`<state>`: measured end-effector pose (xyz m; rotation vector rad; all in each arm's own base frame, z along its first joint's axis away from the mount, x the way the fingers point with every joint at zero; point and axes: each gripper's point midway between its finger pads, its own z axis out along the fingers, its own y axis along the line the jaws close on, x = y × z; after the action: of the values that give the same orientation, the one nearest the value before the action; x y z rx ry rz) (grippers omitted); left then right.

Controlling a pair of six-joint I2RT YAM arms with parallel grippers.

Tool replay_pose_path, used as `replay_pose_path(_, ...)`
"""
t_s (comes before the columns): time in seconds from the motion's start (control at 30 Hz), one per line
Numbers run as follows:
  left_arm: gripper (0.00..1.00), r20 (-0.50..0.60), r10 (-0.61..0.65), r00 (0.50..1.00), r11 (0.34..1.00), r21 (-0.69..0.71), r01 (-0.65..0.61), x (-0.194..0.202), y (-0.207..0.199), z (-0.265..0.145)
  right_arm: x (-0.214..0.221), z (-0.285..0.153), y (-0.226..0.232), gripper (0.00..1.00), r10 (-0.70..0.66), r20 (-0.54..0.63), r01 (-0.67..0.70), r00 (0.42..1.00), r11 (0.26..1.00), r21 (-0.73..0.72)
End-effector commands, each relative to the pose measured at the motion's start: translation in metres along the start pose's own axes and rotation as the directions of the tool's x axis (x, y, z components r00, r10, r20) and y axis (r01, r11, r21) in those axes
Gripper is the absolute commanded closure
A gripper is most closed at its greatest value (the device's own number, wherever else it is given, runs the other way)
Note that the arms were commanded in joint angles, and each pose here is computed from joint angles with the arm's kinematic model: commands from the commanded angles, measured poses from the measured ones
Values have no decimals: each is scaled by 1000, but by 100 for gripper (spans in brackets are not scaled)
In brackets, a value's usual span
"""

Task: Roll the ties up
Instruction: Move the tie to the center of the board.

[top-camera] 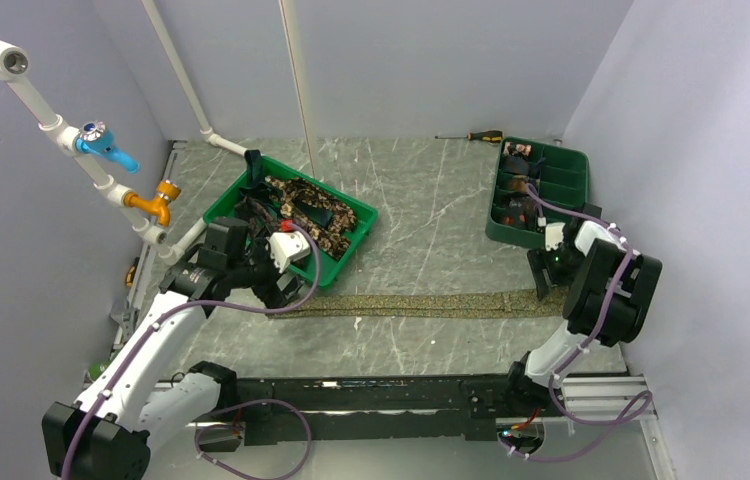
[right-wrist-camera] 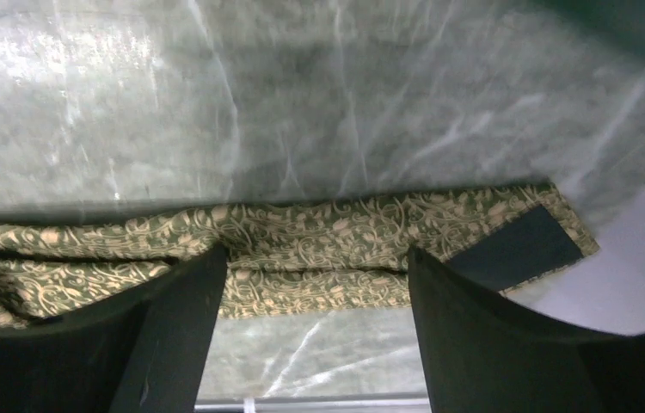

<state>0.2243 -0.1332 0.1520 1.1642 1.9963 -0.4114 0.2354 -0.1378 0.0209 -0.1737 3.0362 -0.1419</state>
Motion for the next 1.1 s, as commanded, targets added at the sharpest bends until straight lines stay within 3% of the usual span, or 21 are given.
replay_pose_path(0.0, 1, 5, 15, 1000, 1000, -16, -15, -3, 3, -4, 5, 24, 10, 23, 15, -46, -17, 999, 998, -55)
replay_pose_path(0.1, 1, 0, 28, 1000, 999, -30, -28, -3, 5, -6, 21, 35, 20, 28, -5, -111, -7, 994, 994, -105)
replay_pose_path(0.17, 1, 0, 34, 999, 999, -39, -34, -3, 7, -6, 29, 38, 23, 47, -17, -136, 0, 990, 993, -122)
replay_pose_path(0.23, 1, 2, 40, 999, 998, -43, -40, -4, 8, -7, 33, 37, 18, 75, -16, -152, -1, 988, 993, -115)
replay_pose_path(0.37, 1, 14, 45, 999, 998, -43, -44, -10, 11, -6, 26, 19, -17, 100, 7, -125, -11, 992, 999, -31)
replay_pose_path(0.6, 1, 23, 54, 998, 997, -56, -53, -14, 15, -5, 15, -43, -101, 100, 87, -23, -83, 996, 989, 124)
replay_pose_path(0.8, 1, -7, 53, 999, 994, -99, -53, -6, 23, -3, 1, -114, -163, 100, 138, 134, -175, 981, 932, 319)
replay_pose_path(0.9, 0, -5, 59, 998, 993, -101, -59, -6, 24, -2, -8, -135, -142, 100, 124, 193, -169, 973, 956, 238)
replay_pose_path(1.07, 1, 6, 68, 998, 997, -33, -68, -7, 14, 2, -9, -138, -52, 100, 23, 193, -18, 981, 999, -28)
